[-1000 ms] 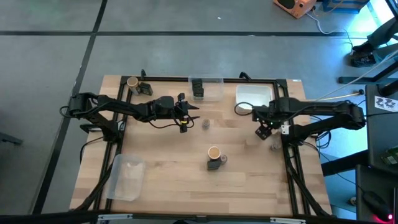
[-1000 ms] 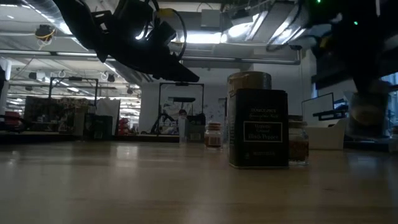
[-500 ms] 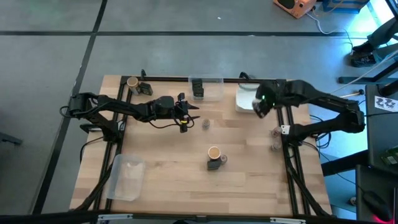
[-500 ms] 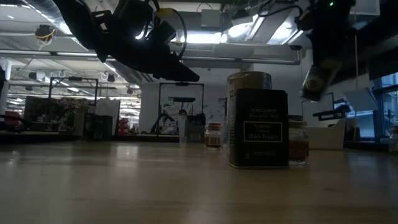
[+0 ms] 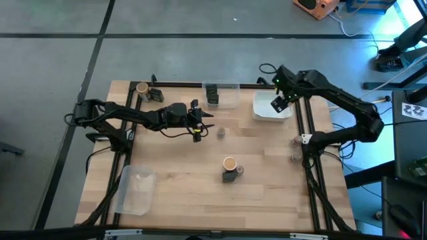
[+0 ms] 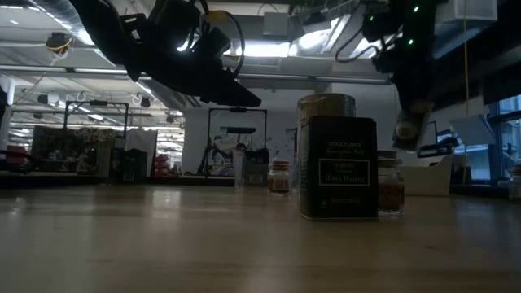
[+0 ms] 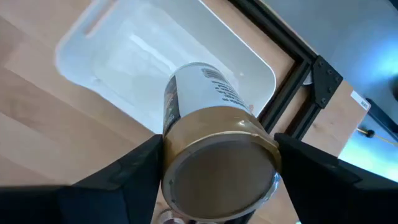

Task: Sort spices by type
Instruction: Put the right brown seasoning bottle into the white bin

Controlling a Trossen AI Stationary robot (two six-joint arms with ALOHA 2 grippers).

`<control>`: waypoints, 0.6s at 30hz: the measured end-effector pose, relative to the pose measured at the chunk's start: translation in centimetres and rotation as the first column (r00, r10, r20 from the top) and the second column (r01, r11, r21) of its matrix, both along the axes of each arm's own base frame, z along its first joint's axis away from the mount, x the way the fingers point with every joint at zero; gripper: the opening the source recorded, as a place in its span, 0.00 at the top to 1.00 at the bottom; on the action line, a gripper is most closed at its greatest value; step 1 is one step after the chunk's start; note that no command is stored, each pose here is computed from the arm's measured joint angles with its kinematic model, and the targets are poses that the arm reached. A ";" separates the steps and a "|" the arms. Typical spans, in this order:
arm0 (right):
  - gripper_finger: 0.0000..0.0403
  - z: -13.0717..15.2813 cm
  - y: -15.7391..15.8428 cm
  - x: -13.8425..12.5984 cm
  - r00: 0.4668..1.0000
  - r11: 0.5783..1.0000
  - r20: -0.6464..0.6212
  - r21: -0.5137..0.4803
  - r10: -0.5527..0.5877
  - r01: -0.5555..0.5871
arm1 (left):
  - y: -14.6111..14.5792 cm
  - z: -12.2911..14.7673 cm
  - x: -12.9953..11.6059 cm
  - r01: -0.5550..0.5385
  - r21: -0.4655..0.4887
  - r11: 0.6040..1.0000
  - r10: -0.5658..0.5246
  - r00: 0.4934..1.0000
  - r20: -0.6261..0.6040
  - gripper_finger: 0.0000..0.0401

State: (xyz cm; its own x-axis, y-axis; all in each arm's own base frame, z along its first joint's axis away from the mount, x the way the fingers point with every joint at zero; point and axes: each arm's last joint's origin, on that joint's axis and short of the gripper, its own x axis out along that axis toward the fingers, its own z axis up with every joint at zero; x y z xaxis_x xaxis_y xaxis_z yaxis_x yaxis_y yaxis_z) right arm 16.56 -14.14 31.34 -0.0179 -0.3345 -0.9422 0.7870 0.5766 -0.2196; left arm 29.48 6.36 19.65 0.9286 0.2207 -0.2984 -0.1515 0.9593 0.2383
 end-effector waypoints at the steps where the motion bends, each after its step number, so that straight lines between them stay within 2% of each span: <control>1: 0.31 -0.3 -0.4 0.1 1.000 1.000 -0.016 0.010 0.000 0.000 | 0.0 0.0 0.0 0.000 0.000 1.000 0.000 1.000 0.000 0.56; 9: 0.31 -2.8 -2.6 1.5 0.994 0.996 -0.104 0.084 0.035 -0.027 | 0.0 0.0 0.0 0.000 0.000 1.000 0.000 1.000 -0.001 0.56; 18: 0.31 -6.1 -3.6 2.7 0.988 0.994 -0.136 0.099 0.070 -0.057 | 0.0 0.0 0.0 0.000 0.000 1.000 0.000 1.000 -0.003 0.56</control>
State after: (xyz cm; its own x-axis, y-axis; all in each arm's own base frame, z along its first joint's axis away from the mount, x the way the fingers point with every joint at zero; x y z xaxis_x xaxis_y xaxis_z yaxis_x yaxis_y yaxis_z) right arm 19.24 -17.79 25.25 -0.1325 -0.2490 -0.9594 0.7139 0.6475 -0.2666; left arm 29.47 6.36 19.62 0.9276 0.2209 -0.3013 -0.1508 0.9592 0.2390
